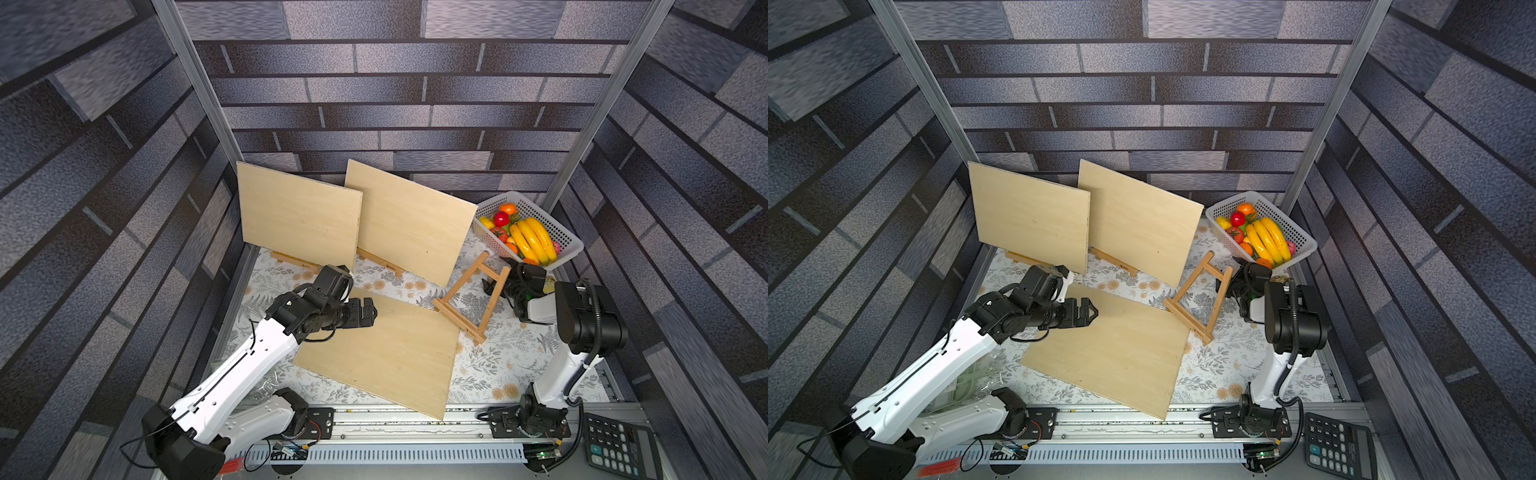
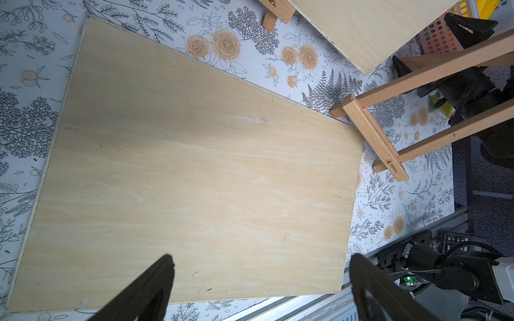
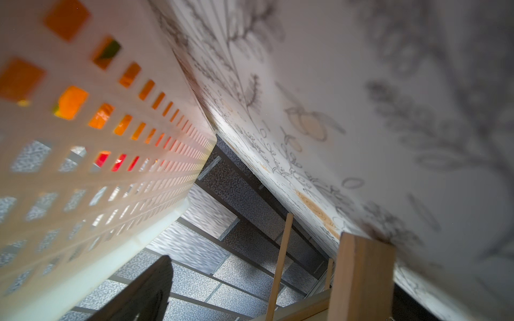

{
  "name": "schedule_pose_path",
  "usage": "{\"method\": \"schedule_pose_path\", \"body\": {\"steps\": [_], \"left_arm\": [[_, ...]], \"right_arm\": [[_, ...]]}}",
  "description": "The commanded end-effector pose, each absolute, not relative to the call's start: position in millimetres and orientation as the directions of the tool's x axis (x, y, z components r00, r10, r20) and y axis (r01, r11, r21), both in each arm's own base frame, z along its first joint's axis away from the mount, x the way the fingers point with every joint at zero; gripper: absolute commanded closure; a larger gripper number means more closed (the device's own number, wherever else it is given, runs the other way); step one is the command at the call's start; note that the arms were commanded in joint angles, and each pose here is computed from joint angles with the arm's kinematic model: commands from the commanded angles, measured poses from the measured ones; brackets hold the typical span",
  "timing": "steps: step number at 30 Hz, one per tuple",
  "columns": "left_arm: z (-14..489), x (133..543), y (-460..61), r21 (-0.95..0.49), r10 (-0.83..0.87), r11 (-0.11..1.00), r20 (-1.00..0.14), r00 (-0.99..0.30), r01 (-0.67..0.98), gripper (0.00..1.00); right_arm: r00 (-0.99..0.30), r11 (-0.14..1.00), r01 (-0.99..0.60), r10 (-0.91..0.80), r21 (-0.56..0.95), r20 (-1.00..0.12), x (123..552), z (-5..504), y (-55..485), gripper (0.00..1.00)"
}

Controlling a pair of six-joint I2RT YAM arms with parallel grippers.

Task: Assemble the easel
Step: Move the easel to the center of the board.

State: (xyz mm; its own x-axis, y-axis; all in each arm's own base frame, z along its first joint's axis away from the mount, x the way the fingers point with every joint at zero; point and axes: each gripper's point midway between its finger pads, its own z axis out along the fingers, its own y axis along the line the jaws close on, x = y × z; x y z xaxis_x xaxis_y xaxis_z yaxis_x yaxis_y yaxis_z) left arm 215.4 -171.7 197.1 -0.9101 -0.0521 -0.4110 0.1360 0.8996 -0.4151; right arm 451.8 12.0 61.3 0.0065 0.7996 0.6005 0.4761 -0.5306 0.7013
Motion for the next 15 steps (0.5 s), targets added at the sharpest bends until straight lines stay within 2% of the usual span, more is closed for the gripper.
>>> {"method": "schedule_pose_path", "body": {"steps": [1, 15], "left_arm": [[190.6, 211.2, -162.9, -0.391, -0.052, 0.913, -0.399, -0.915, 0.118, 0.0], [185.7, 222.0, -174.1, -0.422, -0.045, 0.896, -0.402, -0.915, 0.141, 0.0]], "right_arm": [[0.043, -0.556, 0.445, 0.796, 0.702, 0.603, 458.4, 59.5, -0.6, 0.0], [0.004, -0.499, 0.494, 0.82, 0.712, 0.572, 410.7, 64.9, 4.9, 0.0]]}}
